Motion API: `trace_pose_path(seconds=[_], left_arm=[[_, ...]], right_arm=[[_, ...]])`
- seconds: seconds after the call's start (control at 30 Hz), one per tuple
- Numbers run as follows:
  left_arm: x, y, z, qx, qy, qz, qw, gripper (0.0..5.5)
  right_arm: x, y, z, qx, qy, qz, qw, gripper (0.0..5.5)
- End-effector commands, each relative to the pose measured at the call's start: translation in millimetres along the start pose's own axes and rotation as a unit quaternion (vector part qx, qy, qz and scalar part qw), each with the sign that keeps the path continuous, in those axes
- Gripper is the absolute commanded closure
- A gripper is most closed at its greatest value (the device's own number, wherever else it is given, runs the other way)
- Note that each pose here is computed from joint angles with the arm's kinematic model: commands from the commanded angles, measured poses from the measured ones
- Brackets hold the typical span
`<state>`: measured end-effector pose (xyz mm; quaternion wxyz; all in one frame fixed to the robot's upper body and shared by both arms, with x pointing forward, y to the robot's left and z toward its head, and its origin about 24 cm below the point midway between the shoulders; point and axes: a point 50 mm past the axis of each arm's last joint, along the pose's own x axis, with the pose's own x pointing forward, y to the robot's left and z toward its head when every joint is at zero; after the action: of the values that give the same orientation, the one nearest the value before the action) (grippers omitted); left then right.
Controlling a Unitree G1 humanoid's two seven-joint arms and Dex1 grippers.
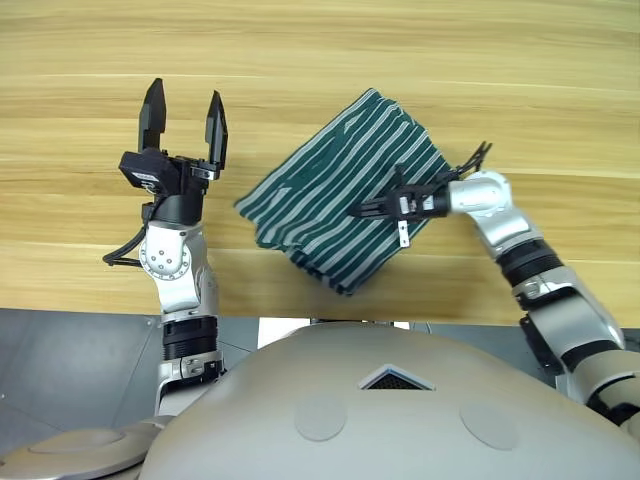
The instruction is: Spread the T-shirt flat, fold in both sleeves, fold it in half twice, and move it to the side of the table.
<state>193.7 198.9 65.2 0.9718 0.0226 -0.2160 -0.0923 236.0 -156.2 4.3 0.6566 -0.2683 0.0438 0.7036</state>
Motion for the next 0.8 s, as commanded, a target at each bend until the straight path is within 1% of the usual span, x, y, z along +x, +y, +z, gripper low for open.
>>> trace_pose_path(seconds=[0.03, 0.1, 0.17, 0.23, 0.33, 0.4, 0.5, 0.57, 0.73, 0.8], left_arm=[[6.5, -3.0, 0.9, -0.008, -0.006, -0.011, 1.000, 2.15], [8.3, -4.1, 1.2, -0.009, -0.008, -0.017, 1.000, 2.15], [9.5, -3.4, 2.1, -0.009, -0.011, -0.018, 1.000, 2.15], [10.4, -3.6, 2.6, -0.009, -0.013, -0.018, 1.000, 2.15], [9.0, -5.2, 2.9, -0.009, -0.013, -0.016, 1.000, 2.15], [8.3, -6.2, 2.7, -0.009, -0.013, -0.015, 1.000, 2.15], [8.4, -7.6, 3.8, -0.007, -0.018, -0.014, 1.000, 2.15], [9.0, -8.1, 4.5, -0.006, -0.020, -0.015, 1.000, 2.15], [7.5, -7.0, 7.1, -0.003, -0.024, -0.009, 1.000, 2.15], [7.8, -7.3, 8.3, -0.003, -0.026, -0.010, 1.000, 2.15]], right_arm=[[-30.5, -31.9, 20.2, -0.014, -0.074, -0.091, 0.993, 5.46], [-36.8, -41.5, 42.2, -0.026, -0.154, -0.132, 0.979, 5.46], [-30.4, -39.5, 46.3, -0.017, -0.154, -0.164, 0.974, 5.46], [-18.6, -31.1, 39.9, 0.024, -0.109, -0.192, 0.975, 5.46], [2.4, -5.7, 29.4, 0.101, -0.039, -0.223, 0.969, 5.46], [12.0, 5.1, 23.5, 0.138, 0.004, -0.250, 0.958, 5.46], [26.1, 15.7, 8.8, 0.186, 0.062, -0.298, 0.934, 5.46], [31.9, 18.8, 3.9, 0.203, 0.083, -0.319, 0.922, 5.46], [58.9, 28.6, -5.3, 0.229, 0.113, -0.295, 0.921, 5.46], [67.1, 26.0, -11.3, 0.233, 0.125, -0.288, 0.920, 5.46]])
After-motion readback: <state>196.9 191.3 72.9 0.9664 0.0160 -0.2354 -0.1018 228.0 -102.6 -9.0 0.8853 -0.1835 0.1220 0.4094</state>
